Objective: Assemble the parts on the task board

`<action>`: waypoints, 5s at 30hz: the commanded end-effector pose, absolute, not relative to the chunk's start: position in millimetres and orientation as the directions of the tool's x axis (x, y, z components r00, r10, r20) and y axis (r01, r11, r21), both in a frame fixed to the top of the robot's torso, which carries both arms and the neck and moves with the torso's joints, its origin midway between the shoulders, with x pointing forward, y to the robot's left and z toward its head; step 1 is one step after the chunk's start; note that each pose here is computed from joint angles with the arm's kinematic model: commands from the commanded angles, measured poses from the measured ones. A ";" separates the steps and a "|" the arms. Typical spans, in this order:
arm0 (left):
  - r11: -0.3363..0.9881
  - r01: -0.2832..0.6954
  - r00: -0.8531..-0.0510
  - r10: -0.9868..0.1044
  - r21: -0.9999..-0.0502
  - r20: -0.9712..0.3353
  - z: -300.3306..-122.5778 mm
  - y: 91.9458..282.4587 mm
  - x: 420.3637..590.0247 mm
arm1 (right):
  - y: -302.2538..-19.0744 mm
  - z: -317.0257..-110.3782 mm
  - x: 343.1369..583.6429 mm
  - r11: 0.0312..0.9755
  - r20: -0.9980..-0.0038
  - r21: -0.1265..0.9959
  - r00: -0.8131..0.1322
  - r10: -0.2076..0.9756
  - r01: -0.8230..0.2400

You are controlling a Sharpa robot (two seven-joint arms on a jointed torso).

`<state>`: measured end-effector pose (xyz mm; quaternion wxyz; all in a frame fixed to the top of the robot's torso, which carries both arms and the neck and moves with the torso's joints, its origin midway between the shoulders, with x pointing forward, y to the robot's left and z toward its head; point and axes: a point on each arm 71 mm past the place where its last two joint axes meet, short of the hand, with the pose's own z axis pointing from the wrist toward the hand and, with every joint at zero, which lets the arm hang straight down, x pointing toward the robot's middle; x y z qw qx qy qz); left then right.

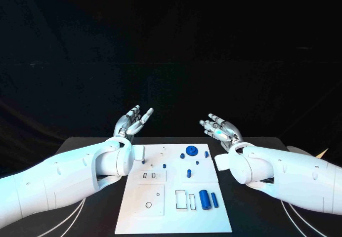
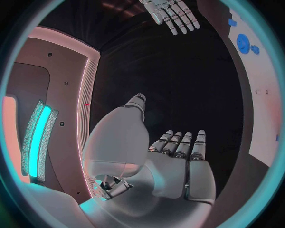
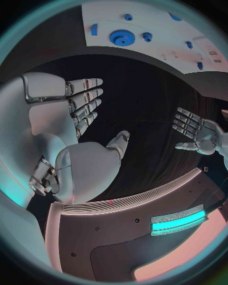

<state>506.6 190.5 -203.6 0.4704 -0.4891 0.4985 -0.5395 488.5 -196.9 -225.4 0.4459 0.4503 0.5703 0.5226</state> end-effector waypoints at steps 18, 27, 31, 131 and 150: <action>-0.101 0.039 -0.179 -0.980 -0.994 0.092 -194.7 203.4 495.6 | -203.8 -196.3 504.4 0.459 -0.535 0.842 -0.328 0.778 -0.283; -0.069 0.043 -0.206 -0.977 -0.997 0.058 -181.7 205.8 488.3 | -198.8 -187.8 514.5 0.640 -0.725 0.686 -0.395 0.564 -0.346; -0.075 0.042 -0.228 -0.972 -0.996 0.064 -176.1 205.1 483.7 | -196.8 -183.7 516.7 0.714 -0.807 0.583 -0.375 0.456 -0.387; -0.170 0.013 -0.398 -0.905 -0.985 0.151 -140.1 197.8 453.6 | -119.2 -151.7 534.4 0.786 -0.987 0.093 0.048 0.154 -0.611; -0.172 0.017 -0.405 -0.902 -0.985 0.150 -137.0 197.1 454.0 | -105.1 -162.7 545.3 0.784 -0.989 0.098 0.030 0.147 -0.613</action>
